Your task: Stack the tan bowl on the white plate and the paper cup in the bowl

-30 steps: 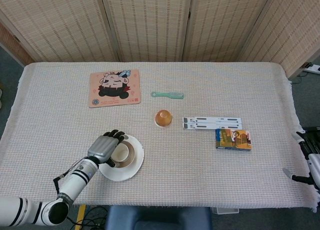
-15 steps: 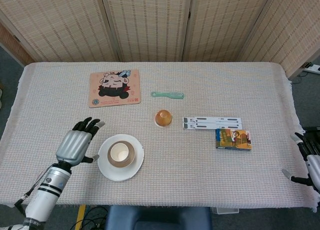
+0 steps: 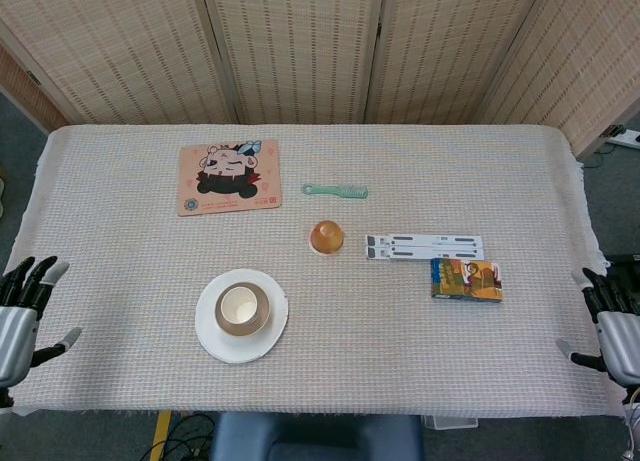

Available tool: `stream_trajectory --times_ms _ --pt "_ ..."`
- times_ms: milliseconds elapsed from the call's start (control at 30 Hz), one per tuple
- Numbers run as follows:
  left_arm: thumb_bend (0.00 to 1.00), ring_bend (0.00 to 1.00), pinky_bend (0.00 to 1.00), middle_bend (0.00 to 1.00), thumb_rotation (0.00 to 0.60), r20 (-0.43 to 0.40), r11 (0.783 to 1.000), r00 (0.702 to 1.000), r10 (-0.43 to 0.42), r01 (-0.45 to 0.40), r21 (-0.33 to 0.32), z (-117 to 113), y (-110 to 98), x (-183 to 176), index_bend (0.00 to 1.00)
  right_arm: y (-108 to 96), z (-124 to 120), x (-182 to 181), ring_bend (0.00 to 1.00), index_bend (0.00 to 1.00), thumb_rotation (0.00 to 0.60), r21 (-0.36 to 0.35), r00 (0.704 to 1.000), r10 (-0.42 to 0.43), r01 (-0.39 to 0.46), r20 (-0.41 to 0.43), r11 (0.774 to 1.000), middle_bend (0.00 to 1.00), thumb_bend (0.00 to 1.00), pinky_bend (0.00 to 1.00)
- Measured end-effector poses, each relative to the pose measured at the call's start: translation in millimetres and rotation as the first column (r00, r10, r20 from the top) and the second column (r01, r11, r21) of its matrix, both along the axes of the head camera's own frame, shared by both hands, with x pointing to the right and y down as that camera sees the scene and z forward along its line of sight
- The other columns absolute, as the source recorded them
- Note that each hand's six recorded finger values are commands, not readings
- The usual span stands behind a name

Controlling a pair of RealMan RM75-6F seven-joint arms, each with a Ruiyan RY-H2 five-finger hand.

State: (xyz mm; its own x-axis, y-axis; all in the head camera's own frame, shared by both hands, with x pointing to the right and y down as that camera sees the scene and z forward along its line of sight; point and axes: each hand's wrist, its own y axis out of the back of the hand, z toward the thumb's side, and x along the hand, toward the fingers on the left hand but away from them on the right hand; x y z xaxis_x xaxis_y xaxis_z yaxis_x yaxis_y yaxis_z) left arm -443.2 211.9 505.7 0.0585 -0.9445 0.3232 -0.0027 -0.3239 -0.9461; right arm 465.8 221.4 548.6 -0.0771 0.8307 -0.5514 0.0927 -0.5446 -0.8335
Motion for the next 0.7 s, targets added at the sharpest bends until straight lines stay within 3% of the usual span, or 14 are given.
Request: stream_trajectory --times_ms 300,700 --pt "0.20 0.00 0.16 0.12 0.600 0.011 0.998 0.999 -0.050 0.049 0.037 8 43 -52 0.14 6 8 -9 0.00 0.00 0.600 0.022 0.993 0.054 -0.052 -0.101 0.998 0.00 0.21 0.00" --pt "0.20 0.00 0.16 0.12 0.600 0.009 1.000 1.000 -0.012 0.012 0.010 19 52 -42 0.14 10 7 -14 0.00 0.00 0.600 0.032 0.993 0.064 -0.061 -0.101 0.998 0.00 0.21 0.00"
